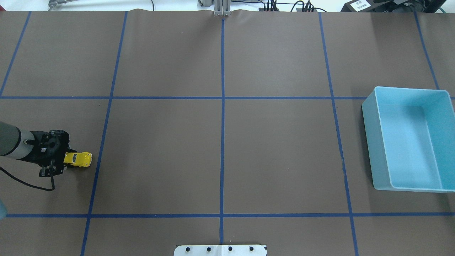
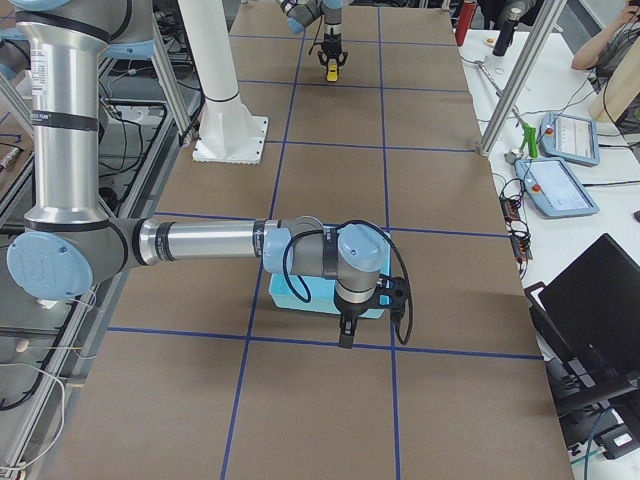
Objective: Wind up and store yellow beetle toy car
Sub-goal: 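Open the left gripper and lift it, letting the car drive off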
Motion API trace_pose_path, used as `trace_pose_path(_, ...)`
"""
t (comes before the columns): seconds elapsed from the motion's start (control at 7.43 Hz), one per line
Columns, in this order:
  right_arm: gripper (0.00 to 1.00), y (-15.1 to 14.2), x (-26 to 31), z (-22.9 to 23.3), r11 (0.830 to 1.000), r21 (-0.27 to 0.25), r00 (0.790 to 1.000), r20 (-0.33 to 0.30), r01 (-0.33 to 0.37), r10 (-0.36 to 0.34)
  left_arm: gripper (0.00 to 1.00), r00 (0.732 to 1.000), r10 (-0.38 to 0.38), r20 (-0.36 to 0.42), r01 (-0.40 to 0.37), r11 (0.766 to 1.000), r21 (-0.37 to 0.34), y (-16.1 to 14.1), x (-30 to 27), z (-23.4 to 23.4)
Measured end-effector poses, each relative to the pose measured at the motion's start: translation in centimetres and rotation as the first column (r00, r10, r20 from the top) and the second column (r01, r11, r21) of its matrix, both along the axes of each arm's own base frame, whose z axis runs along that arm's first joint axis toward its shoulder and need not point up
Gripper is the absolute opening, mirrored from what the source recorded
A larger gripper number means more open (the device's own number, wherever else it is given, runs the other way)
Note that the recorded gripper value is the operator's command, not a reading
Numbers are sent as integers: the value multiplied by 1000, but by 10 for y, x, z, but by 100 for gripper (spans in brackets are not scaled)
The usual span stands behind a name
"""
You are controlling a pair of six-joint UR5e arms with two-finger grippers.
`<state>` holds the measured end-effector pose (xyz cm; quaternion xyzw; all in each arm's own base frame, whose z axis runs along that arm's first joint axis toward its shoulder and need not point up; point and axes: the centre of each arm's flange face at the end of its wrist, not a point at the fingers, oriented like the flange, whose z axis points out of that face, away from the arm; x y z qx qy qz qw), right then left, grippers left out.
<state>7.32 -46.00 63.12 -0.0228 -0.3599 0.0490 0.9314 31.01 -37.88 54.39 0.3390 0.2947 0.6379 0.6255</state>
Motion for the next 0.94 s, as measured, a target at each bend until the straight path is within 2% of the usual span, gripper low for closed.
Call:
trace_pose_path(0.67, 100, 0, 0, 1, 1000, -2, 1000, 0, 0, 0, 100, 1000, -16, -8, 16, 1000, 20, -8, -16, -5)
trace_pose_path(0.94, 100, 0, 0, 1, 1000, -2, 1000, 0, 0, 0, 100, 999, -44, 0, 44, 999, -4, -20, -31, -14)
